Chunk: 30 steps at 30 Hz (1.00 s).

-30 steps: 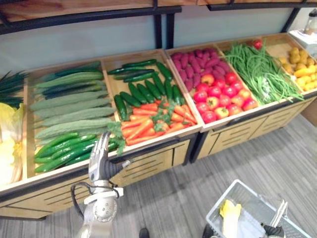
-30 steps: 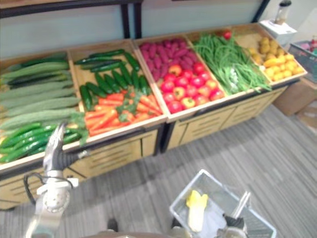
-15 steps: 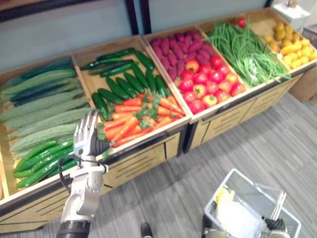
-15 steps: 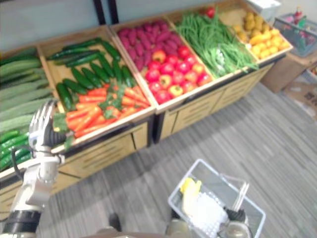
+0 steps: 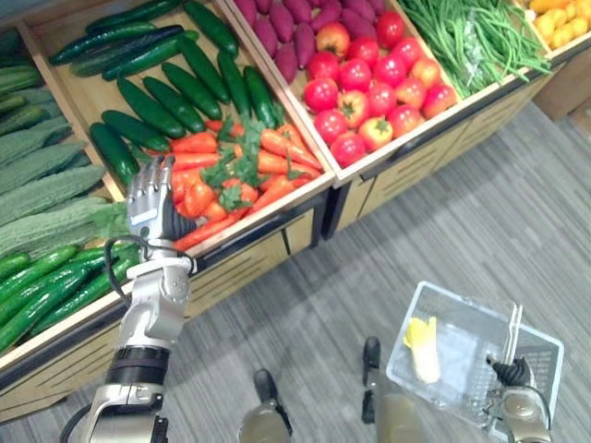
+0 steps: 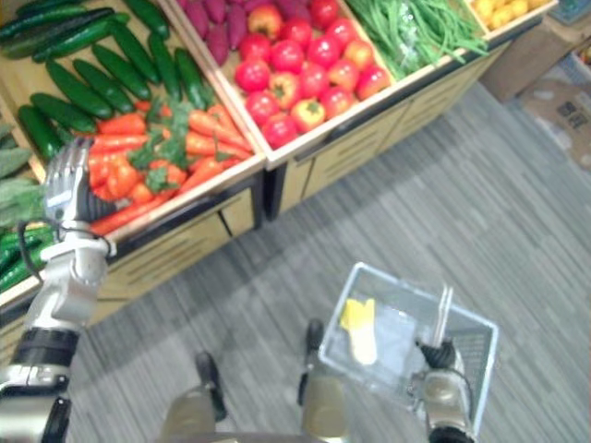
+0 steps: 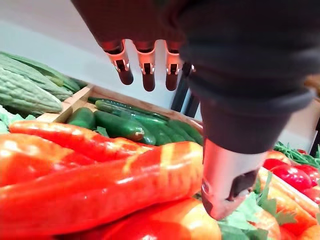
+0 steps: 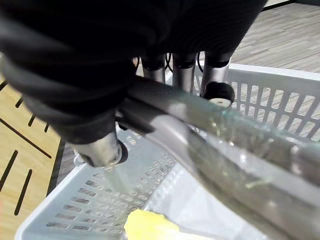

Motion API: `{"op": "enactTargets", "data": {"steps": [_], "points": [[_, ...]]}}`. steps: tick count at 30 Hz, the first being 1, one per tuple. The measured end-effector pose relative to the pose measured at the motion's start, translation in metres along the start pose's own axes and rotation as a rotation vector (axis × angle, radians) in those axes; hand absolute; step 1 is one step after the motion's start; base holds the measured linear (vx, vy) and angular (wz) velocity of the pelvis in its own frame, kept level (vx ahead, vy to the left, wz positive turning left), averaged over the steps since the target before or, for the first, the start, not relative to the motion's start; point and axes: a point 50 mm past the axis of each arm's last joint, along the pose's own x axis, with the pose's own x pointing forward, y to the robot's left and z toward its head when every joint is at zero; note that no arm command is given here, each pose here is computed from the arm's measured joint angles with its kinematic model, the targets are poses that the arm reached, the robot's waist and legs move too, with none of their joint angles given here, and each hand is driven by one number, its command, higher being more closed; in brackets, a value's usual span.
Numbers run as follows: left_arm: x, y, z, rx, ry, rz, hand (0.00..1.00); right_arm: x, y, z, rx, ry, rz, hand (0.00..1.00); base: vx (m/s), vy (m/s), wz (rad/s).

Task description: Pick vegetable in the basket

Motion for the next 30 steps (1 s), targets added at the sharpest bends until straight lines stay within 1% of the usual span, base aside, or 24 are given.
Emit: {"op": "enactTargets", "data": {"steps": [6,11,17,18,22,25,30], "points": [[0.001,-0.005,-0.002,0.009,0.015,-0.019,0.0,0.003,-0.006,0.011,-0.01,-0.051,-0.028,1.0,0.0,0.0,-0.01],[-0.004,-0.015,-0.007,0.029,0.027,-0.081,0.0,0.006,-0.005,0.021,-0.004,-0.082,-0.028,1.0,-0.04,-0.006,-0.01],[0.001,-0.015,-0.008,0.019,0.035,-0.076,0.0,0.008,-0.006,0.026,-0.024,-0.102,-0.024,1.0,-0.01,-0.001,0.0],[0.004,-0.015,-0.008,0.021,0.041,-0.074,1.0,0.01,-0.01,0.029,-0.042,-0.115,-0.028,1.0,0.0,0.0,0.0],[0.01,-0.012,-0.017,0.054,0.063,-0.068,1.0,0.015,-0.016,0.04,-0.048,-0.148,-0.046,1.0,-0.02,-0.003,-0.03],[0.024,-0.004,-0.014,0.05,0.064,-0.01,1.0,0.016,-0.019,0.051,-0.047,-0.187,-0.057,1.0,-0.04,-0.003,-0.04],[0.031,-0.002,-0.019,0.032,0.117,0.008,1.0,0.016,-0.016,0.056,-0.074,-0.216,-0.044,1.0,-0.02,0.004,-0.1]]}}
